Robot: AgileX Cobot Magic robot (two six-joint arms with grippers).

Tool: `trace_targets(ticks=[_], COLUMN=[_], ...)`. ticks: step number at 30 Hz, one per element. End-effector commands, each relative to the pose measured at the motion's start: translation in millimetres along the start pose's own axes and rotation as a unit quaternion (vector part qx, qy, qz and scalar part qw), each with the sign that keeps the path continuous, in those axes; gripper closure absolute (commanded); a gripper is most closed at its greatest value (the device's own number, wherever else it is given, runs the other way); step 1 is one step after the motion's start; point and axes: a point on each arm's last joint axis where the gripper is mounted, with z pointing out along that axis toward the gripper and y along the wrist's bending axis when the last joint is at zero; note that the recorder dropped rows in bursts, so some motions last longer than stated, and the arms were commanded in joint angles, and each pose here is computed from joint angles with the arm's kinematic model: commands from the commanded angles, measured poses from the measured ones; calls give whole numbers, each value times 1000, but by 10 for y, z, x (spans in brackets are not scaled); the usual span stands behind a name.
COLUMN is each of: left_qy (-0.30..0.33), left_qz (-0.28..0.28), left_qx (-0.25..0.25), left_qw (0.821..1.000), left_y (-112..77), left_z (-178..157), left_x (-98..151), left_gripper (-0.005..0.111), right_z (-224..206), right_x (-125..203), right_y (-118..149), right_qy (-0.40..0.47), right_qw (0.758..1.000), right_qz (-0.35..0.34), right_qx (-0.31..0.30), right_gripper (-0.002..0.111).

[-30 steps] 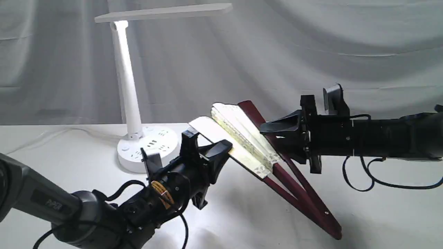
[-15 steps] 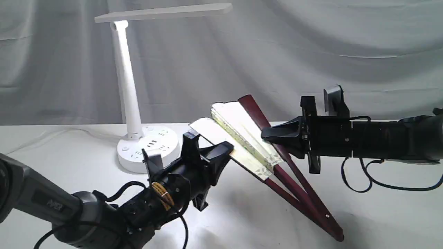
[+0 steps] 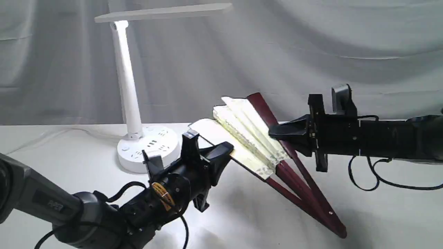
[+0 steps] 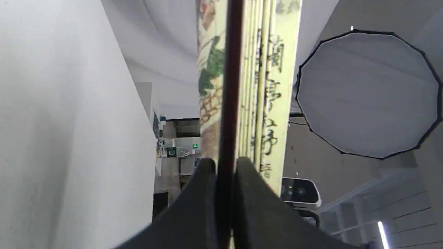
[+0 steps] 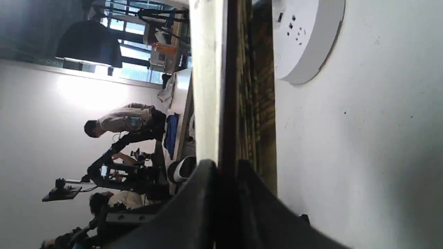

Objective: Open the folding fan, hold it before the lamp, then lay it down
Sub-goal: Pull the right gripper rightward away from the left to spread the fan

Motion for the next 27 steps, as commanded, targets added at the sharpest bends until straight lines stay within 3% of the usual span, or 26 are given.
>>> trace_targets(ticks=[1,27], left_qy=[-24,-122], left_qz=[-16,-50], left_qx=[19,36], left_qw=[999,991], left_y=[-70,-89], left_z=[10,-16], left_x=[-52,-225], left_gripper=[107,107], right_z=[-221,-1254], right_x=[-123,-393], right_y=[-20,-318], right_qy=[-30,-126], right_qw=[1000,991], right_qz=[-8,8], right_qx=[0,49], right_gripper=[108,108])
